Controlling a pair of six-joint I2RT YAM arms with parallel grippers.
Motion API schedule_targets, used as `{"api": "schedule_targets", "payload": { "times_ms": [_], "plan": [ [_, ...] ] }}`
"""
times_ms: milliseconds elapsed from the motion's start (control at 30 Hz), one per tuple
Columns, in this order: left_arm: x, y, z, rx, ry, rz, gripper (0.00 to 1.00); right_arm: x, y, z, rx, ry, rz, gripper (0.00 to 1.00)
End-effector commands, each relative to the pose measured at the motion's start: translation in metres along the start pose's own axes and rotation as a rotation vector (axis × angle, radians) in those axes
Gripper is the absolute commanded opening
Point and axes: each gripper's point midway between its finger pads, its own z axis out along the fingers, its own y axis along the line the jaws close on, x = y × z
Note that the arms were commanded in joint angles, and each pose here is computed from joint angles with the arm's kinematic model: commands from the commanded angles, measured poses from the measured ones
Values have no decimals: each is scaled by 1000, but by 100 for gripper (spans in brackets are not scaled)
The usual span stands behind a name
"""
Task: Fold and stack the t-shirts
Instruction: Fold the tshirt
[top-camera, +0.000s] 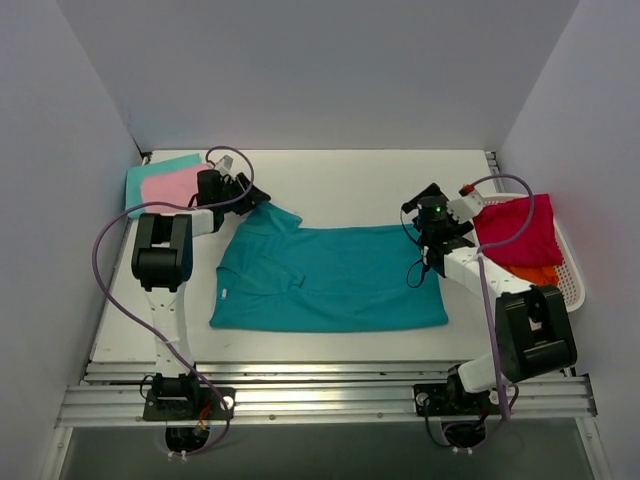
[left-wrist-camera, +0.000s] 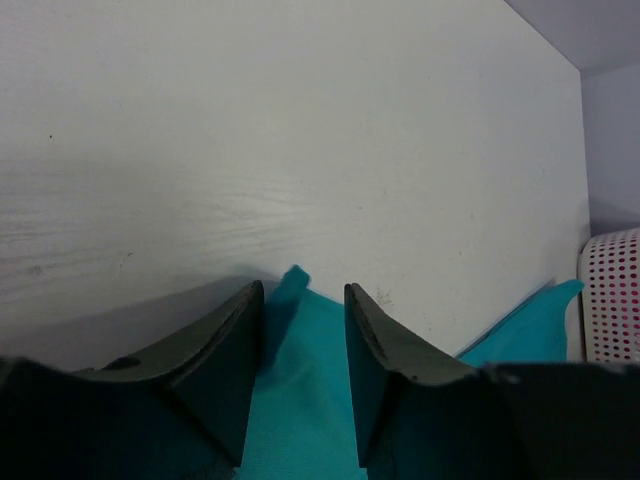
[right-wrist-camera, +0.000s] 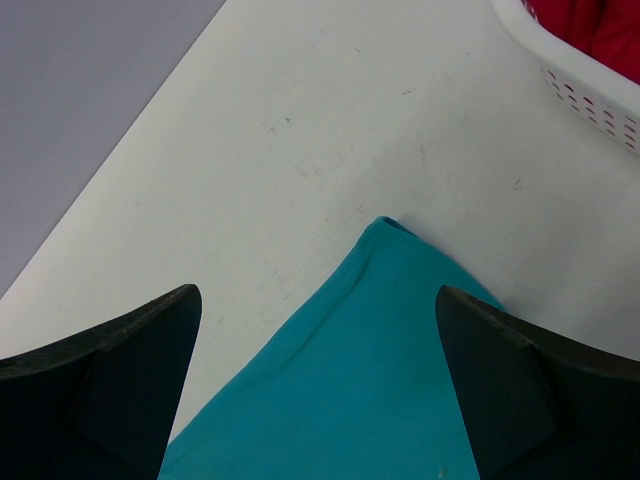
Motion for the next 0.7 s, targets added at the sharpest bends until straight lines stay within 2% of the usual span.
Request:
{"api": "schedule_targets", "payload": {
  "times_ms": [0,100,200,500,667],
  "plan": [
    [-8,-5,2,35,-16,34,44,-12,4,5,5,-39,3,100],
    [-8,1,5,19,-10,28,12,-8,3,15,20,-34,-26,100],
    [-13,4,8,13,-7,27,3,-1,5,34,21,-9,-57,99],
    [-29,-1,10,29,-26,38,2,42,-11,99,95,136,-113,96],
    [-29,-1,8,48,-30,34,2,49,-16,106,110,169,-105,95]
  ]
}}
